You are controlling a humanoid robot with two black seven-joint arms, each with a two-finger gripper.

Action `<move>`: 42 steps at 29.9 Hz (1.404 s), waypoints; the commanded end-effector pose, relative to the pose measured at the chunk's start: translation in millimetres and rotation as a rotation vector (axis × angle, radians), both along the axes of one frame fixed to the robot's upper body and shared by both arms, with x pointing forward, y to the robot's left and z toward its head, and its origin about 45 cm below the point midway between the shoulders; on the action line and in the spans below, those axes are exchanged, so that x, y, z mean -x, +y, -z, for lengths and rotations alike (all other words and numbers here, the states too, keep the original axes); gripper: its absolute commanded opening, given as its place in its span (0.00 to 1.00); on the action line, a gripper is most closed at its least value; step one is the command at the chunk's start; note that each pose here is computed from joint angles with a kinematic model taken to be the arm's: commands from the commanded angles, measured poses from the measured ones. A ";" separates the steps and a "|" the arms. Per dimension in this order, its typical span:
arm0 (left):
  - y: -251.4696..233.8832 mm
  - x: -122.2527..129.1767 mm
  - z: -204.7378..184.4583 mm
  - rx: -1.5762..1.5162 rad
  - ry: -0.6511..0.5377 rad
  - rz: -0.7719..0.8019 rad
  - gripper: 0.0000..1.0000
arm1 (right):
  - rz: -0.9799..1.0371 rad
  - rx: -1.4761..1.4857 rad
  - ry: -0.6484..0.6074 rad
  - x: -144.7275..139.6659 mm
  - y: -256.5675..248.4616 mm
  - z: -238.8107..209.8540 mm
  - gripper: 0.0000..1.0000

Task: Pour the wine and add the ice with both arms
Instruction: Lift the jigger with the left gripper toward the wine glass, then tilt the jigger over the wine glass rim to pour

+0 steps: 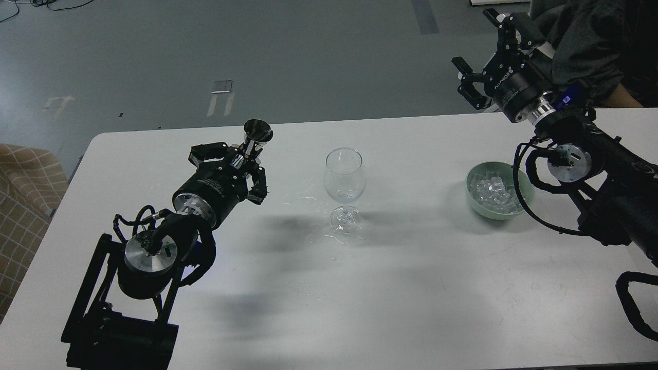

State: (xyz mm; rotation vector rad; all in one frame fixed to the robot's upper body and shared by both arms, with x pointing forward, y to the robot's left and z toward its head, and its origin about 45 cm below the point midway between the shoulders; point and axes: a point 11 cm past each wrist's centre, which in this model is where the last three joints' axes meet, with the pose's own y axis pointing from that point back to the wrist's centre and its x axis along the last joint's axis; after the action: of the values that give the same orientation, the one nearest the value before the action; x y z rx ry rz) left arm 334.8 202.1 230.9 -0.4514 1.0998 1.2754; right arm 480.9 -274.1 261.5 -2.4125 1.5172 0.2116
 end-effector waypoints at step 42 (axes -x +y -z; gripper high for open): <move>-51.9 -3.3 -19.7 -0.099 -0.039 0.133 0.01 | -0.001 -0.002 0.016 3.5 0.3 8.2 1.00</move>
State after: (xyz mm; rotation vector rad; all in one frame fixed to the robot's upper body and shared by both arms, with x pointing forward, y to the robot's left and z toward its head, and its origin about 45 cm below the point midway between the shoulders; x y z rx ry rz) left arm 336.0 151.6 247.6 -0.3210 1.0200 1.1982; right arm 477.8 -273.5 254.5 -2.4147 1.5203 0.2305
